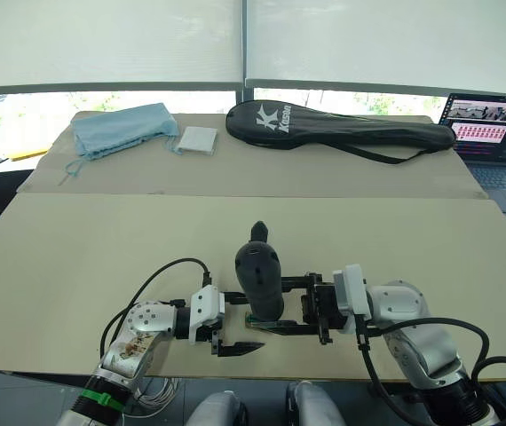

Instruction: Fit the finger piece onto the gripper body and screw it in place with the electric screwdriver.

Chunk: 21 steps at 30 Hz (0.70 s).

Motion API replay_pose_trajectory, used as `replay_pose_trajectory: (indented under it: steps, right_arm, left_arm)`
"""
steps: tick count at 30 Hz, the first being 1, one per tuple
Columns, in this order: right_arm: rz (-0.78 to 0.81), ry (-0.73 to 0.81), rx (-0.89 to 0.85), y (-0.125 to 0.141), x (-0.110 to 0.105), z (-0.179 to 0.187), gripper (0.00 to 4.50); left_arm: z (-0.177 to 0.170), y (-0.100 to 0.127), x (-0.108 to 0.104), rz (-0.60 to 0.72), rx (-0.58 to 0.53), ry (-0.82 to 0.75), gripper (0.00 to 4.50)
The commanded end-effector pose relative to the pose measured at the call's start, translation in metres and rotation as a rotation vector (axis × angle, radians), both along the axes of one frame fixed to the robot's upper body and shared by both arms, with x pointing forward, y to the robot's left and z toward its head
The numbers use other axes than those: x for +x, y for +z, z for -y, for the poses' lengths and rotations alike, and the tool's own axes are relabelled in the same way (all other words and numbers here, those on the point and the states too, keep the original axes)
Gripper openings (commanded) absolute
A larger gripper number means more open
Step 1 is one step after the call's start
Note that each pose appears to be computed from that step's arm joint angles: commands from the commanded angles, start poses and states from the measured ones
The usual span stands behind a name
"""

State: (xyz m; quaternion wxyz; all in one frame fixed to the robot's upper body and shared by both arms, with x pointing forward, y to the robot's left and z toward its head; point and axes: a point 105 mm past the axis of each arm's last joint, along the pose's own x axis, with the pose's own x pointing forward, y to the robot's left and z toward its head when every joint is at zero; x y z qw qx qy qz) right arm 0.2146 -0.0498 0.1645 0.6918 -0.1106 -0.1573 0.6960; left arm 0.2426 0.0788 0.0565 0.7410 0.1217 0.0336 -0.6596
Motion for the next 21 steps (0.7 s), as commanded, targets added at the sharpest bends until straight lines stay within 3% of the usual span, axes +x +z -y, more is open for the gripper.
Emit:
replay_pose_trajectory:
  steps: [1,21]
  right_arm:
    - [0.013,-0.014,0.035,0.006,0.001,0.001,1.92]
    - [0.034,-0.007,0.065,0.015,0.003,0.000,1.92]
  left_arm:
    - [0.002,-0.013,-0.006,-0.052,0.020,-0.004,4.50]
    - [-0.002,-0.005,-0.006,-0.035,-0.012,-0.004,4.50]
